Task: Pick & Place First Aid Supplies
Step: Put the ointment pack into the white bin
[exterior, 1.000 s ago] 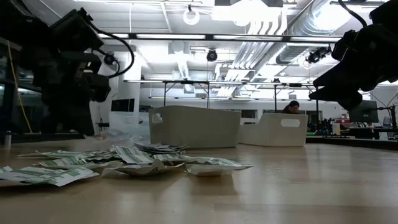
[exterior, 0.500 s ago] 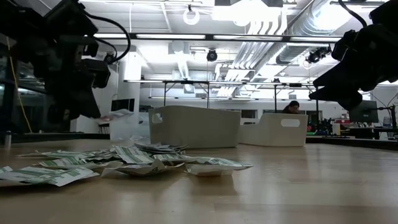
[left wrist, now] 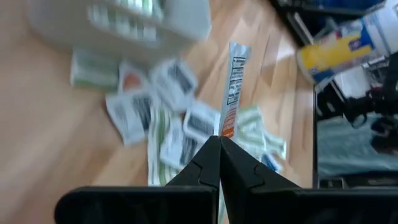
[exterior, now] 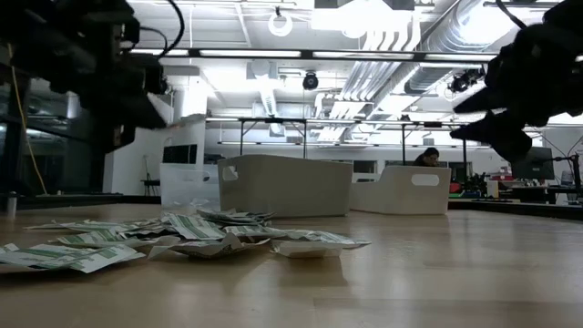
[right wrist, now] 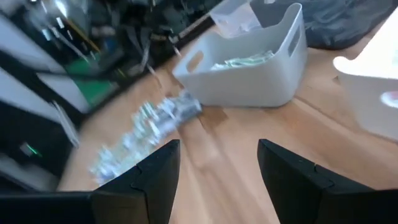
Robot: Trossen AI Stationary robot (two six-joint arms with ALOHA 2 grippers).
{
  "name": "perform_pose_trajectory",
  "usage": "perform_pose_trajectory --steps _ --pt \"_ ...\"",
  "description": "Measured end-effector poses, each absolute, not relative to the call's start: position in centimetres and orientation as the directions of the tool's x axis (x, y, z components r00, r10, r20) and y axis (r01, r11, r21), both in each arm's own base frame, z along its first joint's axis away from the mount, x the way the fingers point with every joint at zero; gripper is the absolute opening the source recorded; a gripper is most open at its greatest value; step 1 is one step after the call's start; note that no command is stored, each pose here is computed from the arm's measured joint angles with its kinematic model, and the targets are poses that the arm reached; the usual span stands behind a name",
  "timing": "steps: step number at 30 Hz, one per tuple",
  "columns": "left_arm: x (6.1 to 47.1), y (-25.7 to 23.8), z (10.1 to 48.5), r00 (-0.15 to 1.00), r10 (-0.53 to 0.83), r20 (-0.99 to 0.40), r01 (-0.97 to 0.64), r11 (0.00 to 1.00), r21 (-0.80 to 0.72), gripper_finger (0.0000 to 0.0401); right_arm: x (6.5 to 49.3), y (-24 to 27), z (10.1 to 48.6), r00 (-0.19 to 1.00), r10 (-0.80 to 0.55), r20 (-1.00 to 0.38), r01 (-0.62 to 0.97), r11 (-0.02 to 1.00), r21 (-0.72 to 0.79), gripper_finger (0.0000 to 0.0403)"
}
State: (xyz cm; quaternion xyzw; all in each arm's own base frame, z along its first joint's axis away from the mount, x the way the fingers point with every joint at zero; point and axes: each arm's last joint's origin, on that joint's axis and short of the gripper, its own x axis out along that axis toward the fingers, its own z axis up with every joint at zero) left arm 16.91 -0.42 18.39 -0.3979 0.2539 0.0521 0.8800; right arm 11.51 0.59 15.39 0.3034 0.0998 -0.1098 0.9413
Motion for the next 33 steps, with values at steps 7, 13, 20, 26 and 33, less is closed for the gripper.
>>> perform_pose_trajectory --steps 7,13,20,26,33 --pt "17.9 0.0 21.4 0.911 0.038 -0.410 -0.287 0.772 -0.567 0.0000 11.7 0.2 16.6 0.947 -0.296 -0.127 0.295 0.640 0.709 0.0208" --pt "19.2 0.4 23.7 0.917 0.160 -0.366 -0.323 0.836 -0.443 0.0000 11.7 0.1 16.9 0.943 -0.319 -0.097 0.287 0.629 0.722 0.0208" --pt "22.0 0.5 26.2 0.912 0.217 -0.347 -0.318 0.909 -0.269 0.0000 12.0 0.2 18.5 0.949 -0.311 0.055 0.205 0.740 0.641 0.0208" --pt "25.3 0.5 27.8 0.905 0.241 -0.351 -0.309 0.939 -0.153 0.0000 12.8 0.2 18.8 0.944 -0.318 0.088 0.202 0.767 0.609 0.0208" --pt "28.7 0.5 29.2 0.908 0.241 -0.344 -0.280 0.958 -0.068 0.0000 15.3 0.6 21.9 0.958 -0.285 0.042 0.243 0.878 0.412 0.0208"
